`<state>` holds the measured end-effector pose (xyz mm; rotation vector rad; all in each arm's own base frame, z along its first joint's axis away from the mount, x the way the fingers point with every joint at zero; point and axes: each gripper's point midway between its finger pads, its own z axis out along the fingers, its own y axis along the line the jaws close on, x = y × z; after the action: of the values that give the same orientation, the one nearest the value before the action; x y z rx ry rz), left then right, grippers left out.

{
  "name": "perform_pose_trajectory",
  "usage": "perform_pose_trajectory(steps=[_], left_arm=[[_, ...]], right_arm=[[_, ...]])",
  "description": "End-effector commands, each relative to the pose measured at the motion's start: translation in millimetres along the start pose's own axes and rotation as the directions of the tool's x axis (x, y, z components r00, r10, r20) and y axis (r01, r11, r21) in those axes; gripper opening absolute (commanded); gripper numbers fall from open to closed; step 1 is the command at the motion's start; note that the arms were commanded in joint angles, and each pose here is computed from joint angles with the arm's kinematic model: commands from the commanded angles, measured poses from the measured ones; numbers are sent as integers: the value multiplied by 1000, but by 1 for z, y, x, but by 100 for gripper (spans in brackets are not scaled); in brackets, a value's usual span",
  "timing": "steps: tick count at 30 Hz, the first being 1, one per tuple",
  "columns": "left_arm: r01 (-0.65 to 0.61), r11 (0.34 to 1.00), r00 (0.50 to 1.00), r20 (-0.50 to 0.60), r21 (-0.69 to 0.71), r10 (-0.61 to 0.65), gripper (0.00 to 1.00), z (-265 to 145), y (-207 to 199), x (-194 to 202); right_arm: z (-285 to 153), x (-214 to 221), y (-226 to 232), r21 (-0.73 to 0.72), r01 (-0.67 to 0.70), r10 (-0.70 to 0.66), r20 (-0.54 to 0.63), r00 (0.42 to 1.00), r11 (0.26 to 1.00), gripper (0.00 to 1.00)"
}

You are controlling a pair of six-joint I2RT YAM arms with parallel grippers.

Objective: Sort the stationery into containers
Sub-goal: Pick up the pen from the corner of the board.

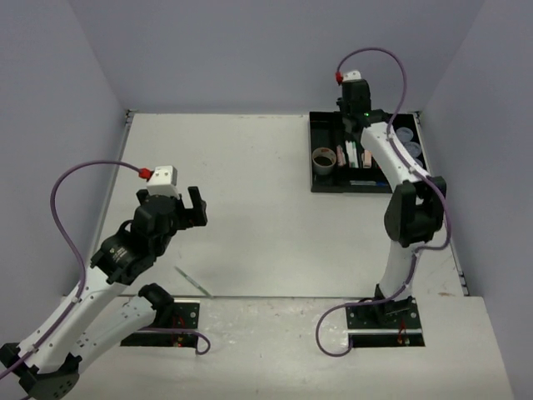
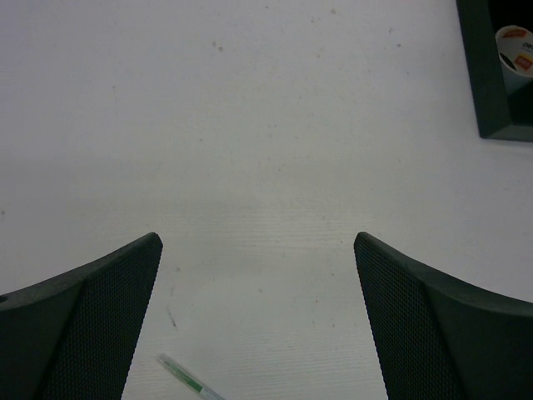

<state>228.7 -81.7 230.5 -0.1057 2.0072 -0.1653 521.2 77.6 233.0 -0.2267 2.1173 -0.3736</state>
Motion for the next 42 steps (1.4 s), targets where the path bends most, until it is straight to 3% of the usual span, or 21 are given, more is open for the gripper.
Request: perform_pose_trajectory(steps=[1,3,7,10,12,13,15,18,21,26,30,35,42], left_arm=[[49,997,996,73,-60,-44,100,-3,15,-18],[56,996,996,74,-74,-50,100,-1,19,-18],[72,989,995,73,-125,-64,100,1,29,-20],[96,983,992,91,-158,-82,100,0,39,-23],[113,978,990,106,-178,-95,100,-1,45,-26],[124,975,988,119,-184,-103,100,-3,48,-28],[127,974,987,123,-185,-106,100,-2,50,-28],[123,974,988,111,-191,-103,100,0,50,-26],[120,973,989,105,-198,-101,100,1,51,-25],[129,969,988,112,-209,-108,100,0,55,-26],[136,966,987,118,-219,-112,100,0,57,-27],[143,963,985,124,-228,-117,100,-1,60,-28],[158,959,982,139,-236,-127,100,-4,64,-30]], right_arm=[[-100,-27,111,-345,-59,110,130,985,937,39],[-133,-21,159,-486,-73,149,120,981,871,42],[-185,-6,226,-588,5,90,132,987,809,47],[-212,0,251,-618,-5,98,117,988,786,65],[-227,9,273,-697,-30,146,107,984,716,96],[-237,20,293,-795,-97,215,42,976,598,99],[-241,40,312,-875,-175,207,-89,974,451,99],[-241,58,325,-903,-214,135,-175,975,372,99],[-241,68,330,-871,-180,105,-148,983,457,99],[-250,89,342,-850,-134,43,-131,990,510,99],[-268,110,365,-865,-76,-37,-108,994,496,98],[-276,130,389,-877,-73,-104,-139,985,475,88],[-281,147,409,-844,-9,-196,-136,971,537,72]])
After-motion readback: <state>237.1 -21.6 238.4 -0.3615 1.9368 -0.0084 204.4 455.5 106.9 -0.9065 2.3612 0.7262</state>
